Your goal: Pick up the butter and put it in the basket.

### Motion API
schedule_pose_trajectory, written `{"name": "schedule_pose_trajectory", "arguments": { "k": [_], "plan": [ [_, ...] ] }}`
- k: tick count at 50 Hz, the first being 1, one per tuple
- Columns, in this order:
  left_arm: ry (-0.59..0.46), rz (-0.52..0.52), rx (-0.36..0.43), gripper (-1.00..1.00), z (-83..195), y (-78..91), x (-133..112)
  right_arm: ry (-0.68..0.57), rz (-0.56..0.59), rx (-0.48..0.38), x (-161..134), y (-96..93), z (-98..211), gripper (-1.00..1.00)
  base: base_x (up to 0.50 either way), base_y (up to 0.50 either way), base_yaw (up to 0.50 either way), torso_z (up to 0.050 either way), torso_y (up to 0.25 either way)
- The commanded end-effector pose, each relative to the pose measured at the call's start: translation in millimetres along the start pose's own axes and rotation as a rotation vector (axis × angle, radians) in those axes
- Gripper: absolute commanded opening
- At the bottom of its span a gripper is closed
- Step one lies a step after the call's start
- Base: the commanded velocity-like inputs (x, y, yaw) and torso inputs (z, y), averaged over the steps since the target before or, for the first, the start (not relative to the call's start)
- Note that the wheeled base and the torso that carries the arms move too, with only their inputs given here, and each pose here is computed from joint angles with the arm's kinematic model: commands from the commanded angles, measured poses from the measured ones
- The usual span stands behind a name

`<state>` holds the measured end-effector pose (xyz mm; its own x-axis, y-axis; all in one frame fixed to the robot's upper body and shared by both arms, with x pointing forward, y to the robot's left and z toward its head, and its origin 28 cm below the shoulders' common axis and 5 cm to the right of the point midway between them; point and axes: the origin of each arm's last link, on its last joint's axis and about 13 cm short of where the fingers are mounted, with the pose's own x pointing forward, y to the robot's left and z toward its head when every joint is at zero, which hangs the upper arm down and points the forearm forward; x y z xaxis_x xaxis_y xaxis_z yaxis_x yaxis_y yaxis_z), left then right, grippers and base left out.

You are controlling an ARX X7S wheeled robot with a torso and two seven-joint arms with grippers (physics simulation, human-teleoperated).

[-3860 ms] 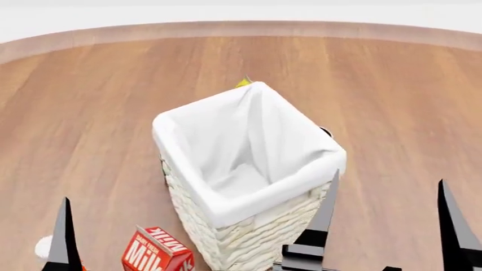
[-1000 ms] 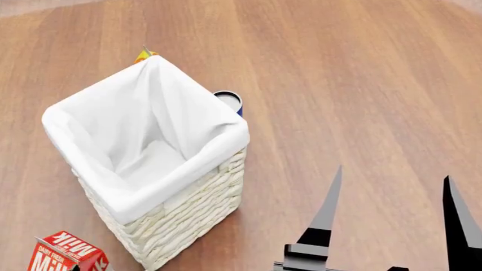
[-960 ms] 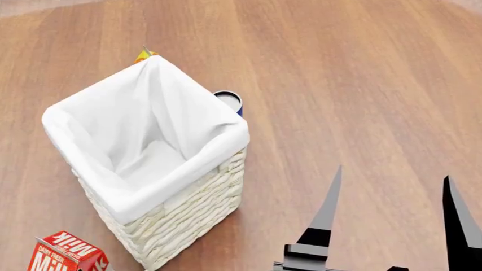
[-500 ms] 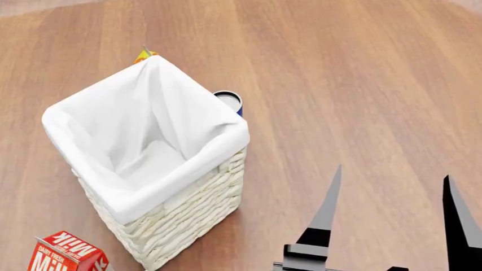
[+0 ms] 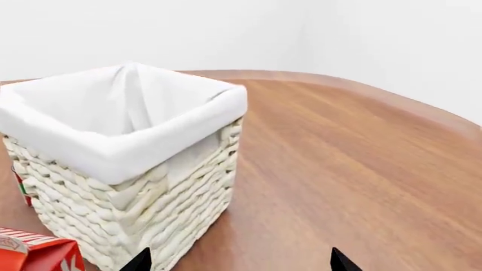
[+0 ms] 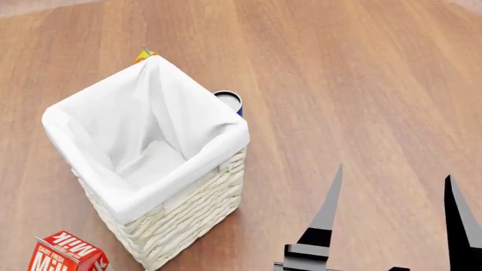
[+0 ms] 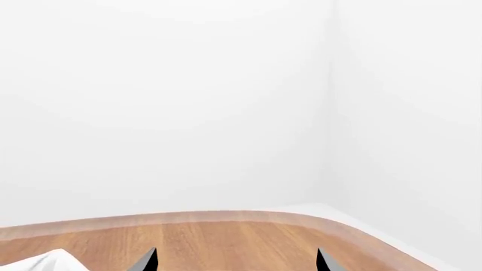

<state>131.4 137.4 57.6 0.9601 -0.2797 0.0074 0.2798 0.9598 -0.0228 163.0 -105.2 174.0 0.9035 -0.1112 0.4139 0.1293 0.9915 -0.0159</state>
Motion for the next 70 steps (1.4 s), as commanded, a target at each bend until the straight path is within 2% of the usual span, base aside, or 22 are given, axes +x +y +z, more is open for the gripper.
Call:
{"name": "schedule_pose_trajectory", "arguments": {
  "k": [1, 35, 54, 63, 70],
  "plan": [
    [0.067, 0.013, -0.002, 1.00, -13.3, -1.0, 3.6, 0.000, 0.000, 0.000, -0.1, 0.3, 0.7, 1.00, 0.00, 0.00, 0.00, 0.000, 0.000],
    [0.249, 0.021, 0.022, 1.00, -48.5, -5.5, 9.9, 0.002, 0.001, 0.001, -0.2, -0.4, 0.1, 1.00, 0.00, 0.00, 0.00, 0.000, 0.000],
    [0.331, -0.018, 0.103, 1.00, -66.3, 6.5, 26.8, 0.004, 0.001, 0.000, 0.3, -0.4, -0.7, 1.00, 0.00, 0.00, 0.00, 0.000, 0.000],
    [0.386, -0.034, 0.103, 1.00, -83.4, 9.8, 29.8, 0.002, 0.002, 0.001, 0.6, -0.3, -0.3, 1.00, 0.00, 0.00, 0.00, 0.000, 0.000],
    [0.389, -0.043, 0.126, 1.00, -84.0, 12.0, 34.2, 0.004, 0.002, 0.000, 0.6, -0.3, -1.2, 1.00, 0.00, 0.00, 0.00, 0.000, 0.000]
  ]
}}
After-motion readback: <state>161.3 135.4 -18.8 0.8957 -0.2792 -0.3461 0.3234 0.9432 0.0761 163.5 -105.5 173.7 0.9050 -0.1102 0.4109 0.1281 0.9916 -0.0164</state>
